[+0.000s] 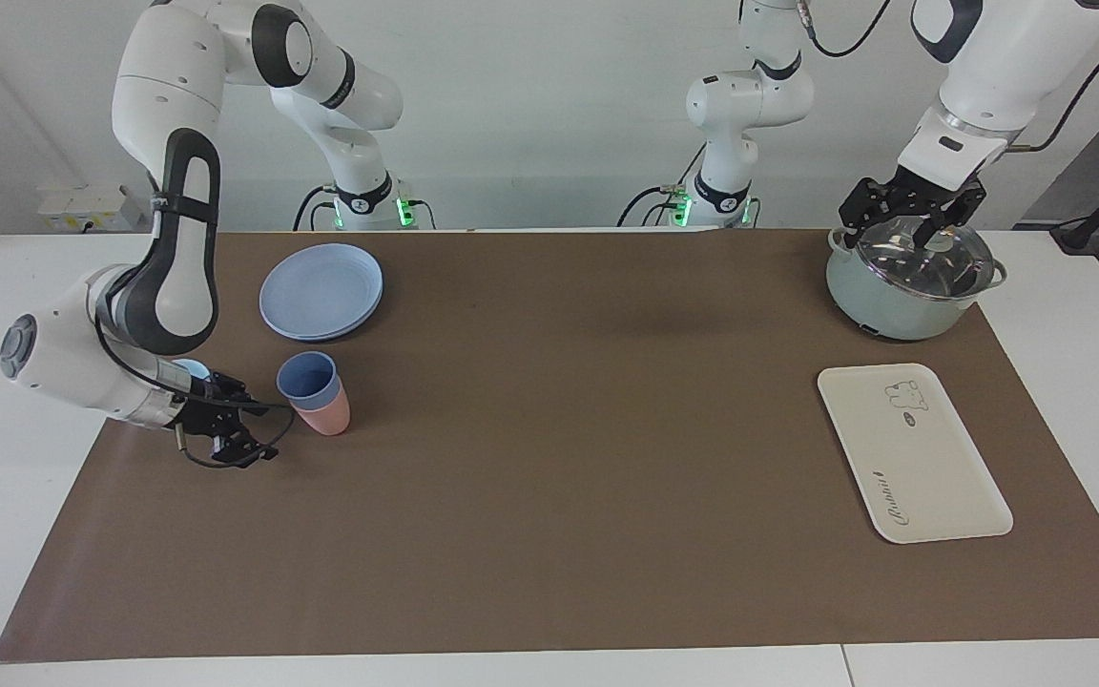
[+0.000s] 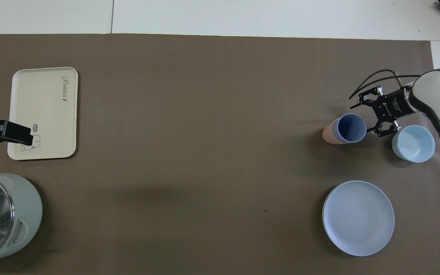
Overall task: Place cup on tray
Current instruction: 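Close the right gripper on the rim of the stacked cups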
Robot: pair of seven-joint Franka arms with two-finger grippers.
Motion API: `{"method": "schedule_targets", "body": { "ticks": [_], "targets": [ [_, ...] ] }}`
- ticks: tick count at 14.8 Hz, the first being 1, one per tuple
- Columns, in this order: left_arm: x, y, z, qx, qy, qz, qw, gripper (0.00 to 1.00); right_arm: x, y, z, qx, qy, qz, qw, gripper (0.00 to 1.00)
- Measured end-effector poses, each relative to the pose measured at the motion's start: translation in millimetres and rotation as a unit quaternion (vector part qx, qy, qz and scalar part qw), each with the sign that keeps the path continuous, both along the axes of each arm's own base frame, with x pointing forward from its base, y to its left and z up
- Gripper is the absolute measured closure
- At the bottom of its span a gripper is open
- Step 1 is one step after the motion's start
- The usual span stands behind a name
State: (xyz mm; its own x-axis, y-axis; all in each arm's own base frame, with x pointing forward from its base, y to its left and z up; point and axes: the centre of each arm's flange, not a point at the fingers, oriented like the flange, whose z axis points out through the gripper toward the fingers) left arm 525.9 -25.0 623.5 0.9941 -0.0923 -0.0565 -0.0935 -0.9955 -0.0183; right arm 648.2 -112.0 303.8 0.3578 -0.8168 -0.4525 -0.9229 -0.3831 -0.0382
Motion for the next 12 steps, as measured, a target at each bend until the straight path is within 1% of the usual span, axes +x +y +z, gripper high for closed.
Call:
{"method": "schedule_targets", "body": {
  "ticks": [5,7,10,12],
  "targets": [
    [0,0,0,0.0,0.0,0.0,1.0,0.0,-11.1,26,-27,0.052,0.025,-0.018,0.998,0.08],
    [0,0,0,0.0,0.0,0.0,1.0,0.0,-17.6,36,-36,0.064,0.036,-0.019,0.997,0.07],
    [0,0,0,0.0,0.0,0.0,1.0,0.0,-20.6,49,-39,0.087,0.041,-0.028,0.995,0.07],
    [0,0,0,0.0,0.0,0.0,1.0,0.0,-25.9,55,-40,0.101,0.048,-0.033,0.993,0.07]
  ]
}}
